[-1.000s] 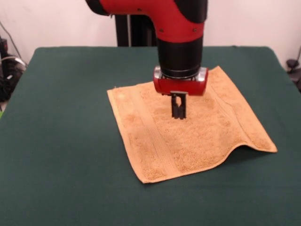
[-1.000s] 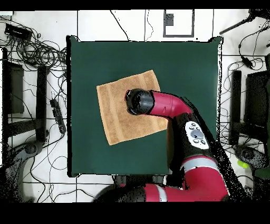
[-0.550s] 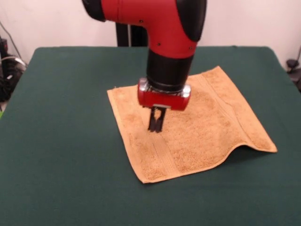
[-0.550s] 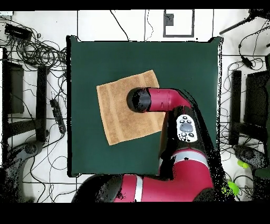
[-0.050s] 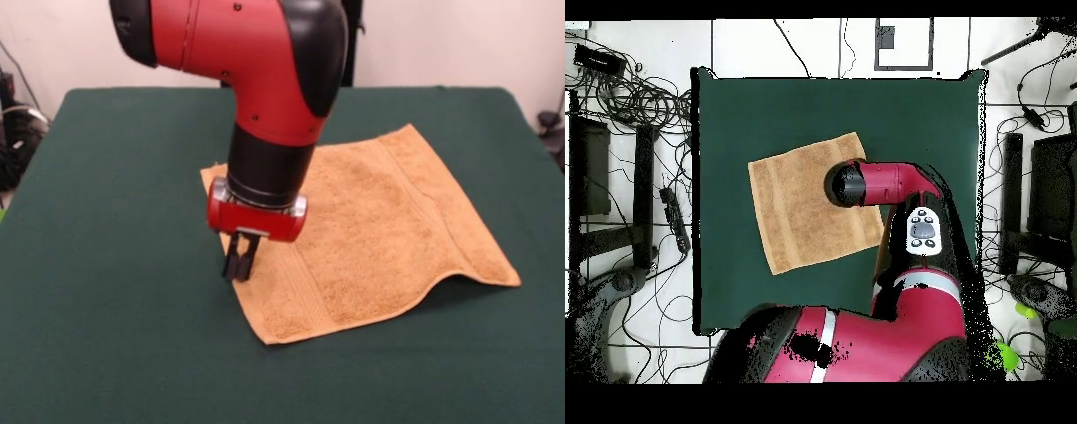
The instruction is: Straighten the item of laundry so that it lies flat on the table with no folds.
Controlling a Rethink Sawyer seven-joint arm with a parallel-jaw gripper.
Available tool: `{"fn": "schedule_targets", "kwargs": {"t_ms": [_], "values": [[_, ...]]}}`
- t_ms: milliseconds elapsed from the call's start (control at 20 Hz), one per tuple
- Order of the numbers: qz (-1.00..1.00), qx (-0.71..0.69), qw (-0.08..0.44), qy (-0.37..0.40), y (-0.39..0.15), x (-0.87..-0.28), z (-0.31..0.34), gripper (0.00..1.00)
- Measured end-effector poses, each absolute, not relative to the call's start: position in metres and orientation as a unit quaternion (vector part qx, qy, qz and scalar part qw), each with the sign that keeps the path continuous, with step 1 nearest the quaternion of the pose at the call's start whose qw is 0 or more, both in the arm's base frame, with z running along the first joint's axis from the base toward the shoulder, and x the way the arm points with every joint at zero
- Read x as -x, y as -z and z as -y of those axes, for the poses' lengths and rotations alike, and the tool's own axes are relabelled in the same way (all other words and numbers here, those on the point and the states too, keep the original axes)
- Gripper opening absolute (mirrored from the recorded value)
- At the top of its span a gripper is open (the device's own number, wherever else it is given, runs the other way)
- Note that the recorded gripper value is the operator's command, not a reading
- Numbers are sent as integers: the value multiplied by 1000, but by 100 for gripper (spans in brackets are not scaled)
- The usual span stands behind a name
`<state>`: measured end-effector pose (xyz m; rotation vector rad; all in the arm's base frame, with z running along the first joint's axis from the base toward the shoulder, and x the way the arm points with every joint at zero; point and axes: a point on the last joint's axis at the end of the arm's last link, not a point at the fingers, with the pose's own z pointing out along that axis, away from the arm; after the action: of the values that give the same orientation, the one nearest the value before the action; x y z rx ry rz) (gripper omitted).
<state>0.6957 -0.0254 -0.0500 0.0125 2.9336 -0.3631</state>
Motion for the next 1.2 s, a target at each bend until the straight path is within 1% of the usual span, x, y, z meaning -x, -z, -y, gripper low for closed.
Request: {"fn": "schedule_targets", "kwargs": {"t_ms": [250,650,1200], "values": [[-987,-13,101,122,51,-705,29,0],[-988,-69,104,92,50,-716,41,0],[-985,-57,122,110,52,-734,45,0]]}}
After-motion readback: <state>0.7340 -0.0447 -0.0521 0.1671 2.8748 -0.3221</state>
